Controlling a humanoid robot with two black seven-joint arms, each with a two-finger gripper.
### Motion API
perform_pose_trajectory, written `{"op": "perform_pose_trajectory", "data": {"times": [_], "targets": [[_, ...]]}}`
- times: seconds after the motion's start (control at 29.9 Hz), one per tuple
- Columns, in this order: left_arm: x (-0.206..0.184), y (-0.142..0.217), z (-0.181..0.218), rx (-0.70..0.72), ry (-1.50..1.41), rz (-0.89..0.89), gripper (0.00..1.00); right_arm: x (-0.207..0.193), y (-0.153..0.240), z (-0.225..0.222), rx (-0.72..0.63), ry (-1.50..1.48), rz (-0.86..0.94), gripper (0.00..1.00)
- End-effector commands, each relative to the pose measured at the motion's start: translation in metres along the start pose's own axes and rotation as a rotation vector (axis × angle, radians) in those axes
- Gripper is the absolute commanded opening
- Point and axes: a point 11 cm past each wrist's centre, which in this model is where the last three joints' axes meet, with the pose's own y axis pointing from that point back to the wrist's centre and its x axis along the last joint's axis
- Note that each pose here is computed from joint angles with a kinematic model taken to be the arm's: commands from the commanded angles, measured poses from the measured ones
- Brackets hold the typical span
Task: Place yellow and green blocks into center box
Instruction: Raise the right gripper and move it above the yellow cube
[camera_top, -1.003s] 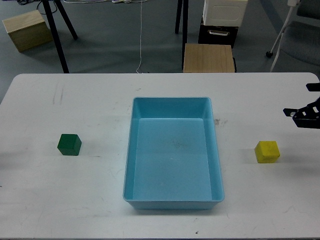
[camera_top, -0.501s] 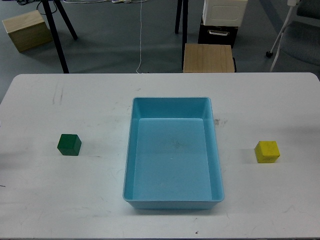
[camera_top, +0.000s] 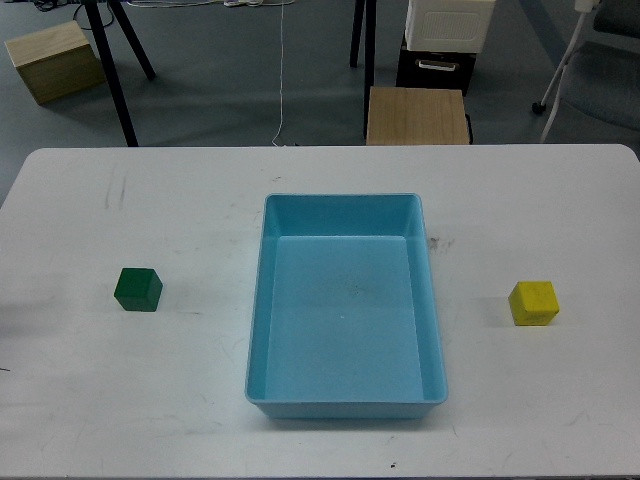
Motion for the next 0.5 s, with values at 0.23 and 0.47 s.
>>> {"op": "perform_pose_trajectory", "data": {"times": [0.23,0.47], "targets": [[0.000,0.002,0.004,-0.004,-0.010,0.004,1.00,-0.218,-0.001,0.038,-0.175,0.194,-0.372,0.98],[0.002,0.002,0.003,-0.001,-0.014,0.008,1.00,-0.266,0.035,0.094,-0.189,0.694,-0.564,0.98]]}}
